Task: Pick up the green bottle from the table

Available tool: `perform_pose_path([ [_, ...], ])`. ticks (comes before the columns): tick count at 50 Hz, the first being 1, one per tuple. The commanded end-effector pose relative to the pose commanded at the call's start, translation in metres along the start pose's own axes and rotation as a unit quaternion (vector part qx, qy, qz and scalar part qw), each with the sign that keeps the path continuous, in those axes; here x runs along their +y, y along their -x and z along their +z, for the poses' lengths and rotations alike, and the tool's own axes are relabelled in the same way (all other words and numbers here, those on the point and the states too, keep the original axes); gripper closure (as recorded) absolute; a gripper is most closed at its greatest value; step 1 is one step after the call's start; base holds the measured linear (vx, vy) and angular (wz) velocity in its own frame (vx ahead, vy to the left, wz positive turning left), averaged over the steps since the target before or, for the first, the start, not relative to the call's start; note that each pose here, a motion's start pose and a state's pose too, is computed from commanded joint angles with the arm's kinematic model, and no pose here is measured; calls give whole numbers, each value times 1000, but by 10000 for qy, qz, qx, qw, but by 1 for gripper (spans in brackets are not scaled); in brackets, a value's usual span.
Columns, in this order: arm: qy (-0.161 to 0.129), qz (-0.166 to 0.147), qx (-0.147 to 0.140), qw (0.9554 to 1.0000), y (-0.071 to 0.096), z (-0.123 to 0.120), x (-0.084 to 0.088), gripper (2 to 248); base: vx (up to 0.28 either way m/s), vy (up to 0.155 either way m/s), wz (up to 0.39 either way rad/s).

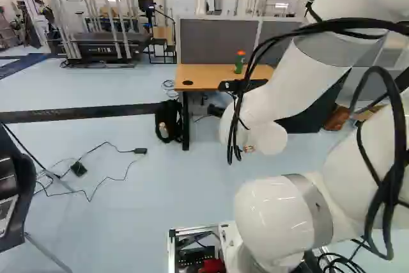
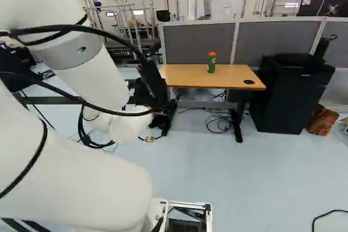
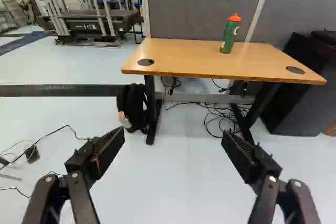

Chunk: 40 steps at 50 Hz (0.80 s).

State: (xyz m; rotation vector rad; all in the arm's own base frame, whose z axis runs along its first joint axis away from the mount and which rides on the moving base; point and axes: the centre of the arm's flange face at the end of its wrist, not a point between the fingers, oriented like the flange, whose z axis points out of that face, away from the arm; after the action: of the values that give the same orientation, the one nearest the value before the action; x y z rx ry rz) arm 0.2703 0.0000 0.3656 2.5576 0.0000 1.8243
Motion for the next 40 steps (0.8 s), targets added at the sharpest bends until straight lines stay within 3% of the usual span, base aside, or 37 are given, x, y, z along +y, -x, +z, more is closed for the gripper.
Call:
perform_pose_path([
  [40,0,0,0,10000,0,0,0,3,0,0,0],
])
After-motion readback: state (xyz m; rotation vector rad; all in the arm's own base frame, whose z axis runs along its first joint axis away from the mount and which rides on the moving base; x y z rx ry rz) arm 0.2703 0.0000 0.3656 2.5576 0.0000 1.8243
